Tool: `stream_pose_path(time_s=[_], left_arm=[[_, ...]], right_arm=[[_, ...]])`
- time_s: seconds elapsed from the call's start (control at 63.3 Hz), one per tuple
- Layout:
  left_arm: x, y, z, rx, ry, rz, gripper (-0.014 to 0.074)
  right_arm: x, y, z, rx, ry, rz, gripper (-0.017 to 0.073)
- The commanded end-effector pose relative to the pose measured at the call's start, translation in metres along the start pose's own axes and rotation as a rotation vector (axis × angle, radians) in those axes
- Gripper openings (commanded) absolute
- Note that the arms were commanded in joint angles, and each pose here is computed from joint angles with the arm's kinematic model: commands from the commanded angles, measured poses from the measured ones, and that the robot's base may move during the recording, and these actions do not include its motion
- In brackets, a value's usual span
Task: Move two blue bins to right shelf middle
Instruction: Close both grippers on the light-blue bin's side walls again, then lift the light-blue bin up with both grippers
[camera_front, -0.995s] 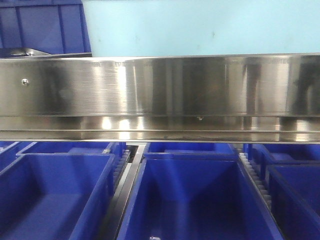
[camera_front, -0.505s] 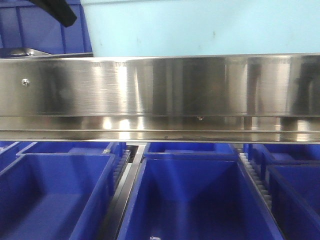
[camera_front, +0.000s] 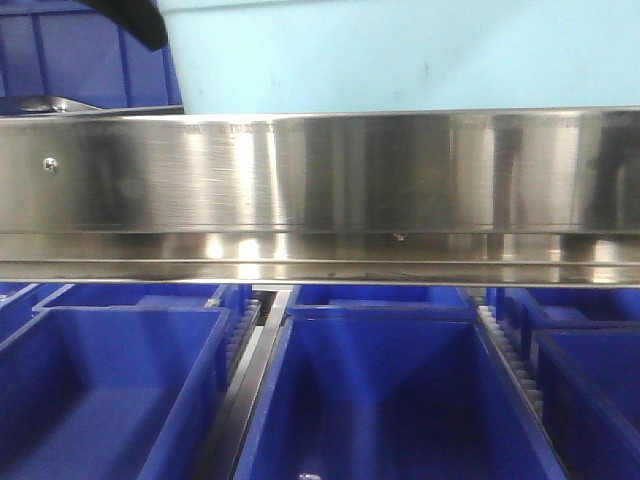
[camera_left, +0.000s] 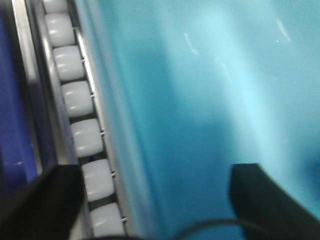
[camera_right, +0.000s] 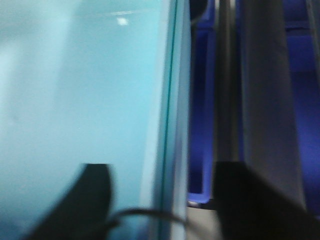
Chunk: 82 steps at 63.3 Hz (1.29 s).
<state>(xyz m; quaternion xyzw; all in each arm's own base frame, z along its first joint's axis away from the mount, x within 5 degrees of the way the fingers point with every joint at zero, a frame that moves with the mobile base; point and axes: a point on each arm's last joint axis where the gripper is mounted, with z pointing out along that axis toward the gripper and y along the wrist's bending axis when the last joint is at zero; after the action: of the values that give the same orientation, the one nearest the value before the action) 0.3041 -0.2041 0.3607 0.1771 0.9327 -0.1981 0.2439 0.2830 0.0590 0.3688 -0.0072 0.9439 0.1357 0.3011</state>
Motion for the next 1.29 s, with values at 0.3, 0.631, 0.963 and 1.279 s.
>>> stream_pose_path(time_s=[0.3, 0.631, 0.963, 1.279], left_arm=[[0.003, -0.008, 0.006, 0.07, 0.035, -0.039, -0.0111], [-0.006, -0.015, -0.01, 0.102, -0.02, -0.035, -0.0111], [-0.031, -0.03, -0.053, 0.151, -0.166, 0.003, -0.0111], [-0.054, -0.046, -0.108, 0.2, -0.37, 0.051, -0.0111]], right_arm=[[0.003, 0.004, 0.004, -0.057, 0.019, 0.039, -0.0154], [-0.003, 0.008, -0.003, -0.075, -0.008, 0.039, -0.0154], [-0.034, 0.021, -0.043, -0.11, -0.178, 0.004, -0.0154], [-0.06, 0.032, -0.088, -0.15, -0.413, -0.022, -0.0154]])
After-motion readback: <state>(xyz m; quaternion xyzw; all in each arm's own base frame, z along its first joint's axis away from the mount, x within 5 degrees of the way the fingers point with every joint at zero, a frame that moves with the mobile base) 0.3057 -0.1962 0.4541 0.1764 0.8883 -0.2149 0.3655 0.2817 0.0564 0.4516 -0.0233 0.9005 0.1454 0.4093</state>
